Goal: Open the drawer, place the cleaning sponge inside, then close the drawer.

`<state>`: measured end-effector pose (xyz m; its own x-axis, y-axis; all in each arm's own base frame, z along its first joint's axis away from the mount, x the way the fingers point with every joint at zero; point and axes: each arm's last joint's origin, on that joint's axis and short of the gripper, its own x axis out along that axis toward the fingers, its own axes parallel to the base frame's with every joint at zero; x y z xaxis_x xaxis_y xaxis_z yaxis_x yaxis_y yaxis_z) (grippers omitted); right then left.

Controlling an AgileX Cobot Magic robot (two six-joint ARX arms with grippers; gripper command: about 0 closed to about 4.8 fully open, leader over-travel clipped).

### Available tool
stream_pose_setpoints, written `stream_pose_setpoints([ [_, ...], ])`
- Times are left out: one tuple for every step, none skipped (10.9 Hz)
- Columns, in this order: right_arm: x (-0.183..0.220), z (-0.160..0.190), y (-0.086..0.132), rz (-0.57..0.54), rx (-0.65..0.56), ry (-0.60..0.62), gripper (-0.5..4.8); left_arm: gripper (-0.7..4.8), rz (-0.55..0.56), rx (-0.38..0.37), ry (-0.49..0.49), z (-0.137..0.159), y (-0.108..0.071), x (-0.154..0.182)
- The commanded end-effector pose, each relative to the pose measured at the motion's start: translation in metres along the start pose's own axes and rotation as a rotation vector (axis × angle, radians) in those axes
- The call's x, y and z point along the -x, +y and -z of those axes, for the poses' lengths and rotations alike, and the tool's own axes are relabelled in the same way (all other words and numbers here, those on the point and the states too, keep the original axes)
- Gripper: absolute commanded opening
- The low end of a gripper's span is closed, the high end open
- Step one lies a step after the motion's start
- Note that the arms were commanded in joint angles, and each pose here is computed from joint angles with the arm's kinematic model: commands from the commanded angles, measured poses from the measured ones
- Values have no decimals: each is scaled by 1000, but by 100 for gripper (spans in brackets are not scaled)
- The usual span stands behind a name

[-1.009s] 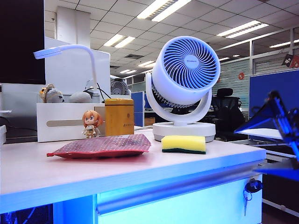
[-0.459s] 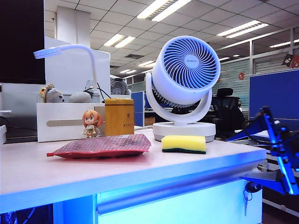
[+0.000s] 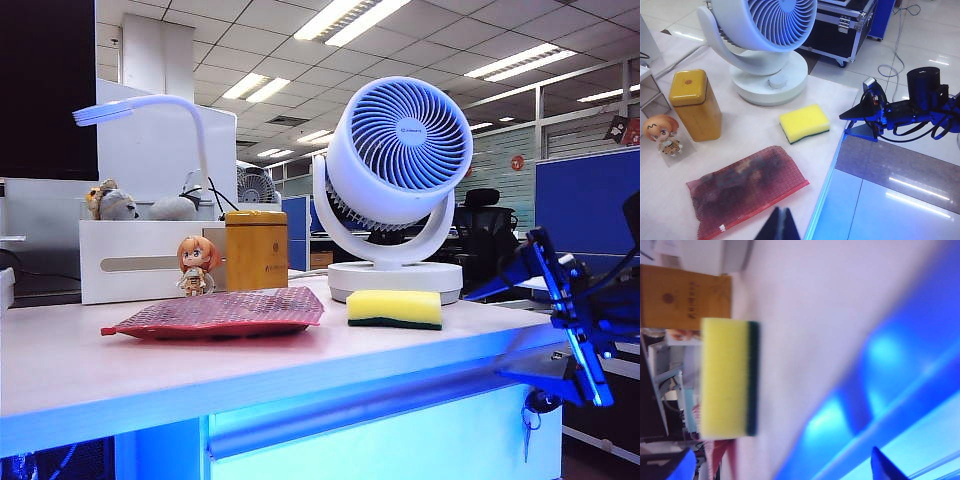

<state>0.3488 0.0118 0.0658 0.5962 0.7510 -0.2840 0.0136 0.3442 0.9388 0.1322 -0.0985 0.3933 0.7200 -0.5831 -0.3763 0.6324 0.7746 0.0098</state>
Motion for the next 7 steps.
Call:
stream_pose_setpoints([
  [-6,4,-14,-26,-2,16,479,-5,4,-3,-34,-4,0,1],
  [-6,2,-12,-42,5,0,479,-5,4,-3,-39,-5,0,1],
  [-8,0,-13,-37,-4,1,479,-5,3,-3,-49,-5,0,1],
  [-11,-4,-12,-46,-1,0,479,-5,3,-4,-60,-7,0,1],
  [-14,-11,-8,-61,16,-7,479,-5,3,-4,-63,-7,0,1],
  [-17,-18,-3,-87,28,3,479,-5,3,-4,-63,-7,0,1],
  [-23,-26,-2,-113,39,23,479,-5,3,-4,-63,-7,0,1],
])
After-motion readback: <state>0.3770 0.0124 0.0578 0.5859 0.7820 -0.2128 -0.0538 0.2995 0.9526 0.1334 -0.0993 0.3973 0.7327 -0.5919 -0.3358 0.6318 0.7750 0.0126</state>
